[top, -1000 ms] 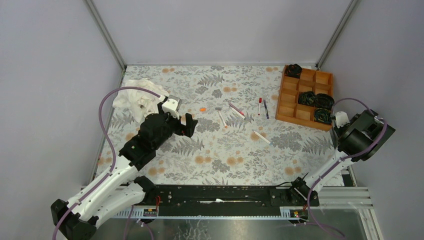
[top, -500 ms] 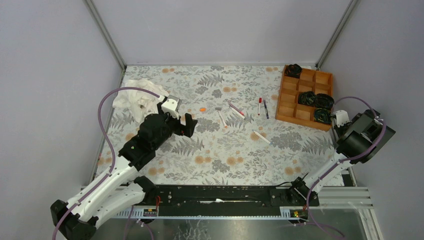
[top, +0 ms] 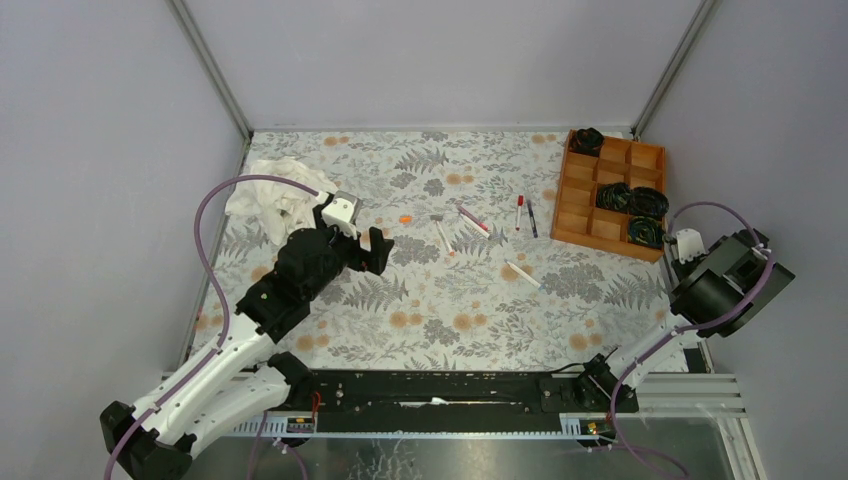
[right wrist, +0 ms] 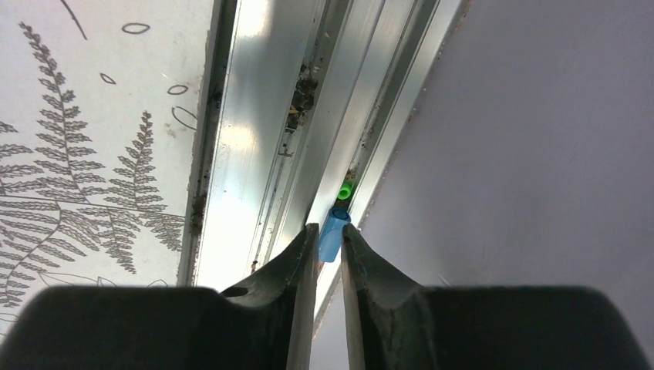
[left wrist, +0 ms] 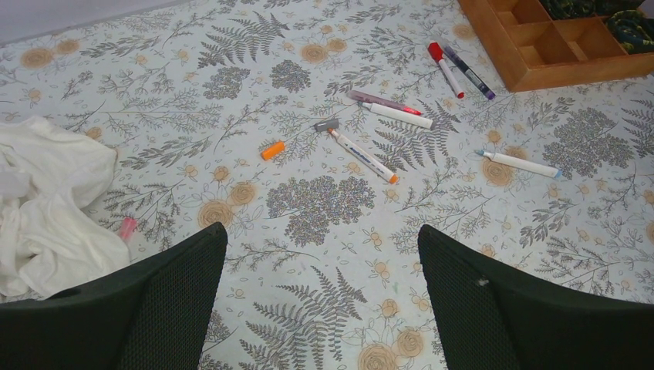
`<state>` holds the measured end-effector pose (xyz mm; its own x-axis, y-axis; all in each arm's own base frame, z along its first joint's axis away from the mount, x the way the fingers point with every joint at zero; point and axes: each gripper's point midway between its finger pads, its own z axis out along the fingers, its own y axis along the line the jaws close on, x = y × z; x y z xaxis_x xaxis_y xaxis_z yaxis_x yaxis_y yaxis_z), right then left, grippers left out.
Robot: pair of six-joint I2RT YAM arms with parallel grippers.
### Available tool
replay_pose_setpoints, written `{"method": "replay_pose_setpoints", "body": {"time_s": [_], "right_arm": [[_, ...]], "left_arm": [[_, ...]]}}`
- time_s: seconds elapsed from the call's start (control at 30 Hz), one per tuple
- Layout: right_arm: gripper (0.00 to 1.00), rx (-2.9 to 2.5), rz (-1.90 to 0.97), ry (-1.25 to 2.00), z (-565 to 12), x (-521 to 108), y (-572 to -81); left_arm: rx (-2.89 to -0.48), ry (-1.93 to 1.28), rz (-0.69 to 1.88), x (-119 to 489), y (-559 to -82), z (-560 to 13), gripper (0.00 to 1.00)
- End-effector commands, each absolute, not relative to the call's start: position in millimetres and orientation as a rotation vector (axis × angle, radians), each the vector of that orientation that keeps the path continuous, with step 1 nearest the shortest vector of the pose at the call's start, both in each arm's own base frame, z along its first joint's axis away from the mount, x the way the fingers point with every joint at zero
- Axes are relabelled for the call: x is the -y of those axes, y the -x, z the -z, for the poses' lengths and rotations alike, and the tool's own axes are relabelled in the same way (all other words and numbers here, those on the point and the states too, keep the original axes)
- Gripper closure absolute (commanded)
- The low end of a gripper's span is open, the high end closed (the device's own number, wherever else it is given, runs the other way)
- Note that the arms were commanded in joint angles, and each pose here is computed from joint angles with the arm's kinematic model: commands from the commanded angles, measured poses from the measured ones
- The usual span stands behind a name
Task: Insert the pens into the pen caps
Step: Pick up the pen cap at the corner of the board.
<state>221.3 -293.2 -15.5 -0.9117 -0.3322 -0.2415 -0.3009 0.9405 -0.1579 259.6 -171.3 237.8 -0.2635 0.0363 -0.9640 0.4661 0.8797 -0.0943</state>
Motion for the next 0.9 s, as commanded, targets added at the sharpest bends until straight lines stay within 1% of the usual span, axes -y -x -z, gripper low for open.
{"method": "replay_pose_setpoints", "body": {"time_s": [0.0, 0.17, 0.37, 0.5, 0.73, 0.87], "right_arm": [[0.74, -2.918, 0.040, 0.143, 37.4, 307.9, -127.6], [0.72, -2.914, 0.135, 0.138, 48.2, 322.0, -127.5], [0.74, -2.876, 0.227, 0.136, 36.2, 332.3, -132.4], [0.76, -2.925, 0.187, 0.145, 41.3, 324.6, -121.3], [0.73, -2.977, 0.076, 0.149, 61.6, 301.0, -106.1], [0.72, -2.984, 0.040, 0.144, 62.6, 294.0, -101.9]], "left_arm": [[-1.777, -0.370, 0.405, 166.5, -263.0, -241.1, 0.03], [-1.778, -0.370, 0.407, 166.9, -263.0, -240.9, 0.03], [-1.783, -0.369, 0.403, 166.2, -262.7, -238.8, 0.03], [-1.782, -0.370, 0.404, 166.8, -263.2, -239.9, 0.03], [-1.782, -0.372, 0.400, 166.2, -263.3, -239.4, 0.03], [-1.780, -0.369, 0.399, 165.6, -262.9, -239.5, 0.03]]}}
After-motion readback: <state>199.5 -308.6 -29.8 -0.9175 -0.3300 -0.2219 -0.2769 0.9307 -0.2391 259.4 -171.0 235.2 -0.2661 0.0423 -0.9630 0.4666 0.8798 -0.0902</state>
